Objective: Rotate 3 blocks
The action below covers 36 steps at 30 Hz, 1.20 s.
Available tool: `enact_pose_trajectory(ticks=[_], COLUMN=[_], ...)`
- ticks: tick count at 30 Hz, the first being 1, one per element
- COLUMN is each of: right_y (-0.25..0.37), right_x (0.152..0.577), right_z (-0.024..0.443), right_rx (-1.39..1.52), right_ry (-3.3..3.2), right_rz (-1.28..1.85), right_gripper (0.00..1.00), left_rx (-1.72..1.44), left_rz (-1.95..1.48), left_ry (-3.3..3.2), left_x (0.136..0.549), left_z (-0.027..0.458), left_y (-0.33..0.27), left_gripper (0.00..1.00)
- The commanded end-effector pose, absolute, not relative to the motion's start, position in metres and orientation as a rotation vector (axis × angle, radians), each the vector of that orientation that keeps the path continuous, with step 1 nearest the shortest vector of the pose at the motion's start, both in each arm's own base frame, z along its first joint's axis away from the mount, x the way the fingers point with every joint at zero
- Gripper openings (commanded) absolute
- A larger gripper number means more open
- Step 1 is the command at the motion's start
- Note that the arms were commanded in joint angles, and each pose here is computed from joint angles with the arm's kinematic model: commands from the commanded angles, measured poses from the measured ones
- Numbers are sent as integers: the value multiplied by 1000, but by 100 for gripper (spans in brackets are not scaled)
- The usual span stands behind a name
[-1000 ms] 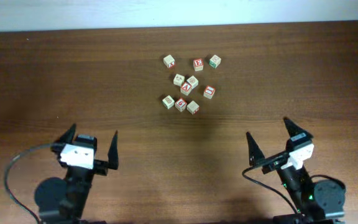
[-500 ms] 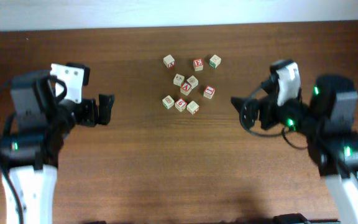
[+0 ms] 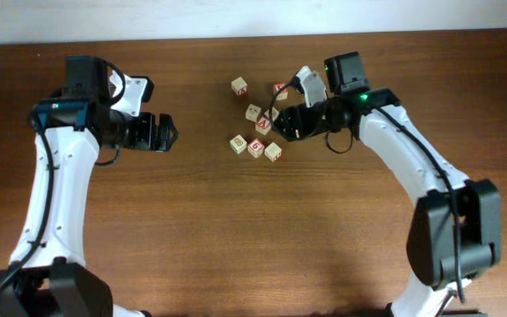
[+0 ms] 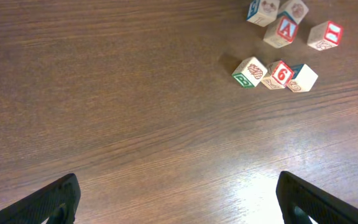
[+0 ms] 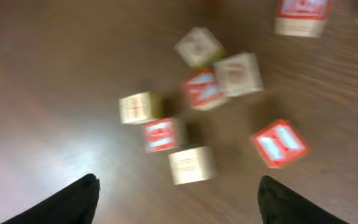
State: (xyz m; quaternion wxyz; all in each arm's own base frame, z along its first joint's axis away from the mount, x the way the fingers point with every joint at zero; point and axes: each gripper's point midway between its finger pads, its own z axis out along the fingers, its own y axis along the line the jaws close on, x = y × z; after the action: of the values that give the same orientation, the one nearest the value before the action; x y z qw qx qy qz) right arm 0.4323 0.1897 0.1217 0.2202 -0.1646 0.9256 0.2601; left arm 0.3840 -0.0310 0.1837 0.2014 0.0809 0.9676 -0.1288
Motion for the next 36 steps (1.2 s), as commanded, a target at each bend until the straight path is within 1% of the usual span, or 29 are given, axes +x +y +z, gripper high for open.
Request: enact_pose_trajectory(ticks=[1,2,4,5,9,15,17,21,23,25,29,32,34,36], right_y=[148,144,144,145,149,152,154,154,155,155,165,174,173,180], right_x=[461,465,470,472,472,478,481,482,482,482,480,478,474,463], right_z=[101,100,96,87,65,29,22,18,14,12,12,28,56,89], right_rx=[-42,55,151,230,372,380,379,378,378,373,243,28,-44,-110], right_ry=[2638,2633,2615,2605,2600,2628,2627,2628,2630,2634,2662,2672,2668,2673], right_rz=[347,313,273,206,138,124,131,130,130,131,178,204,188,257], right_gripper=[81,81,81,81,79,59,58,47,46,41,28,28,28,28], left_rx=[242,242,242,241,241,241,241,241,241,241,241,241,241,241], left_rz=[-359,-359,-359,-358,-358,-358,-358,-358,-358,-358,-358,-358,-358,-358], left_ry=[2703,2703,2703,2703,2703,2703,2703,2703,2703,2703,2703,2703,2703,2703], left_x=[389,389,389,389,389,389,389,389,389,389,389,389,389,389], left_z=[183,183,183,183,183,183,183,183,183,183,183,183,183,183], left_y=[-31,-31,-31,-31,-31,-31,-31,-31,-31,-31,-31,-31,-31,-31], left_gripper=[99,99,99,99,99,99,99,99,99,99,99,99,99,99])
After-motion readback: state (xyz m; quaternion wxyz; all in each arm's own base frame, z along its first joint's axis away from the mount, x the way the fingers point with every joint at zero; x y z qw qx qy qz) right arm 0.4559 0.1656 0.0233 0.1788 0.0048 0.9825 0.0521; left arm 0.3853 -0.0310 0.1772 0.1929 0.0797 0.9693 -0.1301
